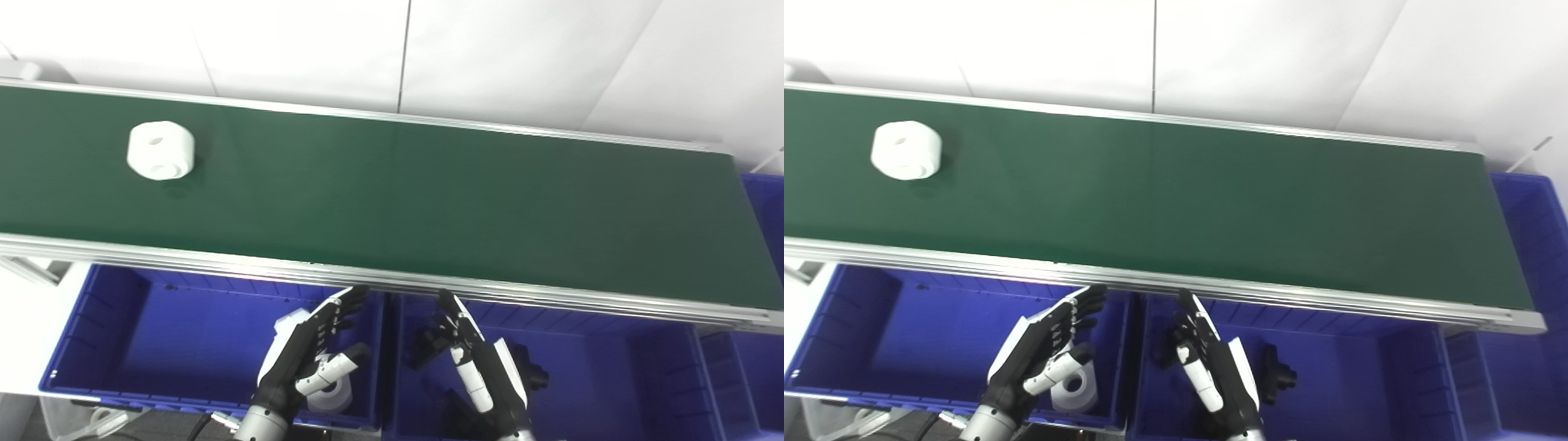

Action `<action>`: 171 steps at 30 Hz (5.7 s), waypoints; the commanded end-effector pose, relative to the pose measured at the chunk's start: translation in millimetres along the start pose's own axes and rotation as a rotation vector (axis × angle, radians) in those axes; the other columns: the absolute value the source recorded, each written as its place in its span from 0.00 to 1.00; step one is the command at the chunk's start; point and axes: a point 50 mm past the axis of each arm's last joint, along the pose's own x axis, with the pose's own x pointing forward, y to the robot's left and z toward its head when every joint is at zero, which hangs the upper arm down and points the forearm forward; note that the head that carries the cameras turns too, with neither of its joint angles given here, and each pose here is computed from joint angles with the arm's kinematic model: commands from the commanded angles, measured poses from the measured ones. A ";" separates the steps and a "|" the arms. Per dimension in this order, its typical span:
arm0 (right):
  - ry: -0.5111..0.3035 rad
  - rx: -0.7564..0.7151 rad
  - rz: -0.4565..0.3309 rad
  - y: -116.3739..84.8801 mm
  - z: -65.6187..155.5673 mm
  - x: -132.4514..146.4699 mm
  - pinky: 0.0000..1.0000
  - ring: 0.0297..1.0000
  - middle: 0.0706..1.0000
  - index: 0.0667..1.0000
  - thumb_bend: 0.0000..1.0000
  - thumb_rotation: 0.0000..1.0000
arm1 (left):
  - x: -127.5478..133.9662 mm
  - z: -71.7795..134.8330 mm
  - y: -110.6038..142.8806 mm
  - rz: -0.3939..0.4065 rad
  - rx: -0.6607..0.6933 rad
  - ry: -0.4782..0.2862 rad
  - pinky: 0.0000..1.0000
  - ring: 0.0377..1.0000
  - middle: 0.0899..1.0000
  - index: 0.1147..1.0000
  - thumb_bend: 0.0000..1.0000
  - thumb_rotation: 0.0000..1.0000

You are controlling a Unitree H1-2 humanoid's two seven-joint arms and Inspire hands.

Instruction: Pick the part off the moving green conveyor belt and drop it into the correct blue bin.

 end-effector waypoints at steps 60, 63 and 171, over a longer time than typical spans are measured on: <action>-0.086 0.036 0.034 -12.2 -20.6 19.8 0.95 0.94 0.97 0.99 0.84 1.00 | 44.4 138.9 26.3 -0.002 -0.027 -0.709 0.64 0.76 0.77 0.75 0.94 0.46; -0.087 0.047 0.031 -11.9 -22.4 20.6 0.95 0.94 0.97 0.99 0.82 1.00 | 65.0 156.4 53.9 0.050 0.177 -0.744 0.62 0.75 0.75 0.75 0.97 0.45; -0.035 0.063 0.055 3.0 -12.0 16.4 0.90 0.90 0.90 0.97 0.76 1.00 | 250.3 193.6 104.0 0.174 1.350 -0.244 0.24 0.29 0.34 0.45 0.51 0.00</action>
